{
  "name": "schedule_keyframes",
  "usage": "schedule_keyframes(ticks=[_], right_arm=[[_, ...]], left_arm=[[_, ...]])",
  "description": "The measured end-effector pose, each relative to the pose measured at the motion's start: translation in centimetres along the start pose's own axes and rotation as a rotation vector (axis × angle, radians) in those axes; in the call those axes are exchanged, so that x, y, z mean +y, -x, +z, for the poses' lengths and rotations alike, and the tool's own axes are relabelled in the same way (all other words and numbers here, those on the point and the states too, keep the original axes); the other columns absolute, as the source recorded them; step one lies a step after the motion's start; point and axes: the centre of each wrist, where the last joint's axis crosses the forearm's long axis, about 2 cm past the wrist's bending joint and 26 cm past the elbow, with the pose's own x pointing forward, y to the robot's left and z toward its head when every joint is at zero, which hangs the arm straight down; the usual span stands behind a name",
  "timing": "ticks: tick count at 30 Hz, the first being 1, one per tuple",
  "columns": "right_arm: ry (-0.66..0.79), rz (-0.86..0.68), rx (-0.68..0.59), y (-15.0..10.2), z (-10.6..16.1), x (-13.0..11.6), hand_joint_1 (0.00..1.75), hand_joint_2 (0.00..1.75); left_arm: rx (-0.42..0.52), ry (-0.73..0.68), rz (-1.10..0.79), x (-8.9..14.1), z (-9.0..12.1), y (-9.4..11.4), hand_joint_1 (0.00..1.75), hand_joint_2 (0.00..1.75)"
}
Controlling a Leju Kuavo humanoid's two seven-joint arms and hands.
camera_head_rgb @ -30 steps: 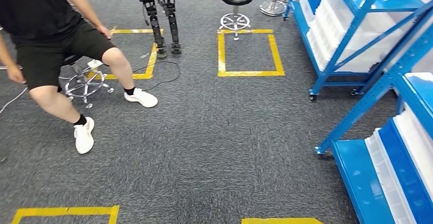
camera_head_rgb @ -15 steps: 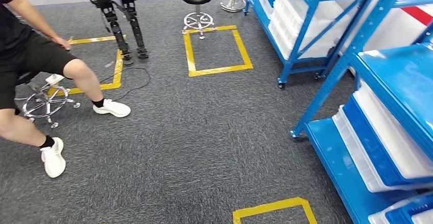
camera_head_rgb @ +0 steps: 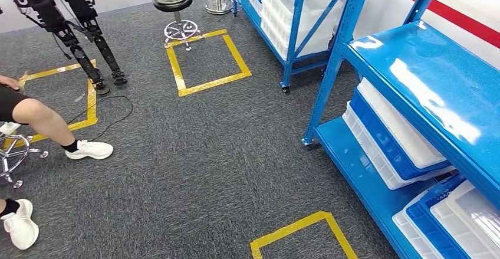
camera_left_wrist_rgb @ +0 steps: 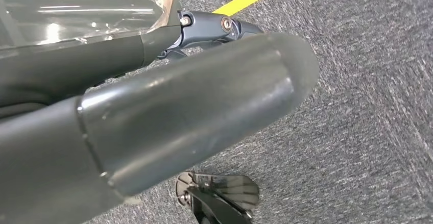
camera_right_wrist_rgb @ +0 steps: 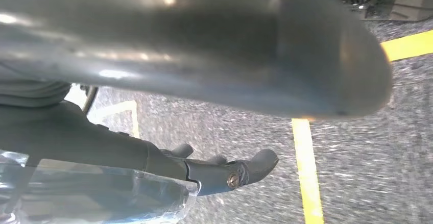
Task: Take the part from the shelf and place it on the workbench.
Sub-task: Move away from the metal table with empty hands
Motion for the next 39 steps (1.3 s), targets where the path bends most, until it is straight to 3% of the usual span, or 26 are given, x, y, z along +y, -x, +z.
schedule_keyframes(ticks=[39], right_arm=[[-0.009,-0.023,0.018,0.30,0.13,0.44,0.00,0.00]], left_arm=[[-0.008,0.008,-0.003,-0.27,-0.02,-0.24,0.00,0.00]])
